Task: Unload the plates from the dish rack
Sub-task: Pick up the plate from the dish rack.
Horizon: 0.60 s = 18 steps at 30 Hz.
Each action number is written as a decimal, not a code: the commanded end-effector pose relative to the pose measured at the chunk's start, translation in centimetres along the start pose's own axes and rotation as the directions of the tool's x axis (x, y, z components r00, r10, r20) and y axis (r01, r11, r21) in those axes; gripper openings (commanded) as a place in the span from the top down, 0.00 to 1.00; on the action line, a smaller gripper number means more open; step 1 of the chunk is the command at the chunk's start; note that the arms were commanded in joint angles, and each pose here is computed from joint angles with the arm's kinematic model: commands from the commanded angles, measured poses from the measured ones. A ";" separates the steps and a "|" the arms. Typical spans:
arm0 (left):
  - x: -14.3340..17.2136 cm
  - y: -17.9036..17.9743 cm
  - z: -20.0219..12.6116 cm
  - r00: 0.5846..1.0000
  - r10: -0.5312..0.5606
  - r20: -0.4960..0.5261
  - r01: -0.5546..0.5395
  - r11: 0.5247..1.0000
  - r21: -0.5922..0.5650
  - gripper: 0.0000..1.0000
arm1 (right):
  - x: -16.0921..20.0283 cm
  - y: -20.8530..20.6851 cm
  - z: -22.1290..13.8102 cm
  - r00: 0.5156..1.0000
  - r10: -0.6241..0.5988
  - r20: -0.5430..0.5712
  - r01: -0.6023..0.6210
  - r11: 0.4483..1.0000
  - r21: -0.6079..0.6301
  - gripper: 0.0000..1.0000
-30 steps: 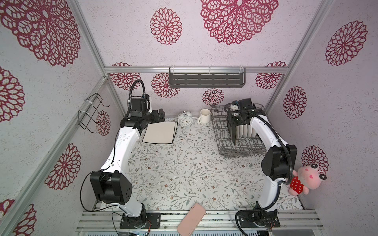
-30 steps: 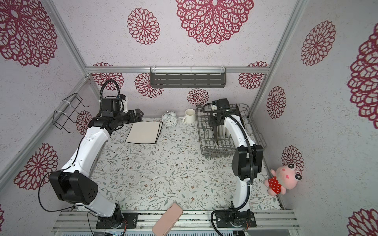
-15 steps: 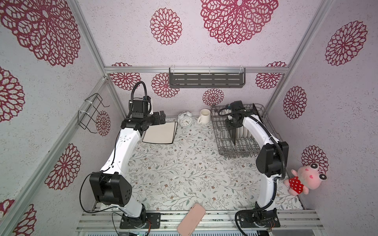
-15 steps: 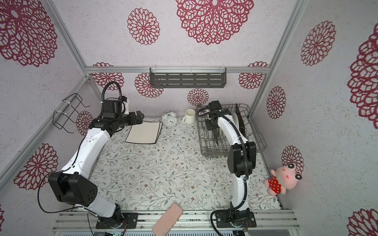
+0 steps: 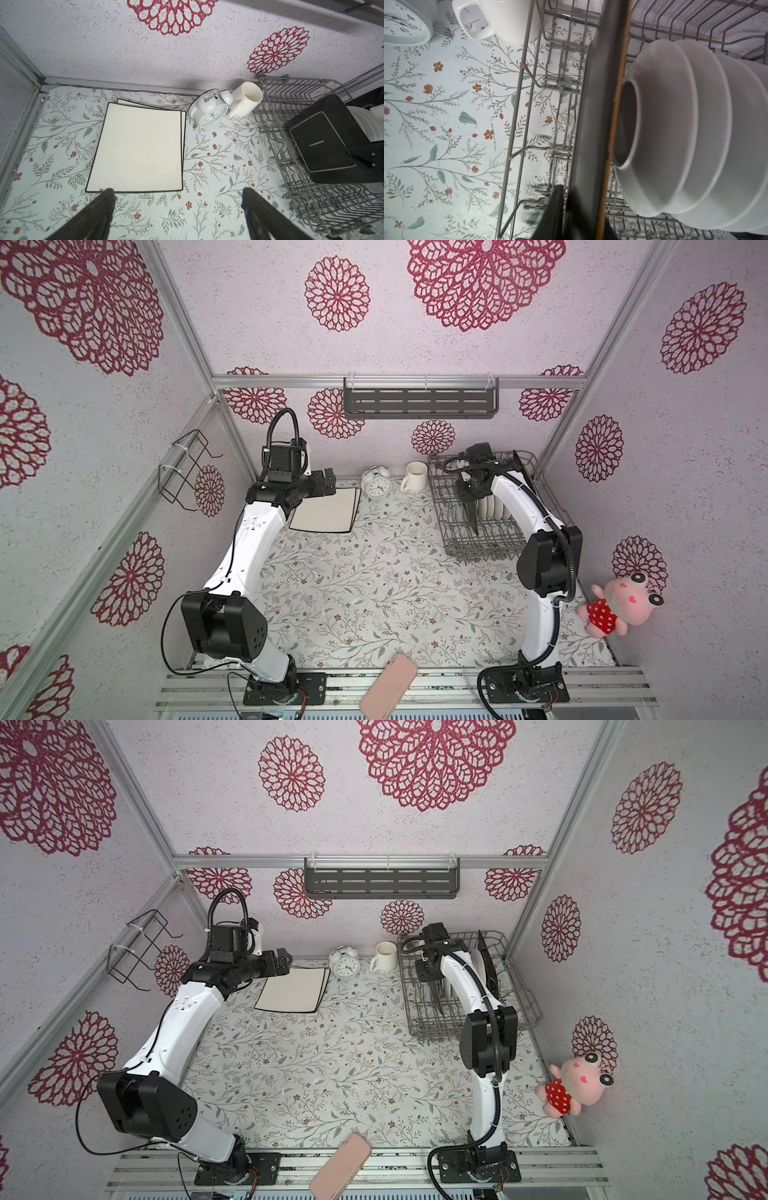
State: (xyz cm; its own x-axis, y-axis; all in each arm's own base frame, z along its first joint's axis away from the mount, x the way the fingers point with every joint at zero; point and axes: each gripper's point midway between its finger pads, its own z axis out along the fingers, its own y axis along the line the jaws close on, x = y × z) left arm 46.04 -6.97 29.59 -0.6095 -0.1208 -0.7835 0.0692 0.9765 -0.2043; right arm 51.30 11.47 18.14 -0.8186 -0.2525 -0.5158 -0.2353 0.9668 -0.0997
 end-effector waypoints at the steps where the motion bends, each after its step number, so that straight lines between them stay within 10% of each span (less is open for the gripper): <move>1: -0.3 -0.2 -1.1 1.000 0.019 0.019 -0.019 1.000 0.011 0.03 | 0.4 -0.6 -0.4 0.986 -0.168 -0.002 0.168 0.985 0.047 1.00; 9: -0.6 -1.3 -1.2 0.999 -0.019 0.026 0.017 0.996 0.087 0.03 | -2.4 0.2 -7.1 0.917 -0.304 0.258 0.295 0.953 0.076 1.00; 18: -0.8 -2.6 -2.6 0.999 -0.046 0.007 0.044 0.982 0.182 0.03 | -3.1 3.7 -18.4 0.568 -0.503 0.652 0.508 0.837 0.204 1.00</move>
State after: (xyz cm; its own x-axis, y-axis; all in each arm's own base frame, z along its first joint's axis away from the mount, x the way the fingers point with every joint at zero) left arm 45.26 -8.59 30.07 -0.6315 -0.1624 -0.7582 0.1376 0.9388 -0.3158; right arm 42.68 12.82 23.18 -0.4549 -0.5771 -0.6783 -0.5604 0.7774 -0.2856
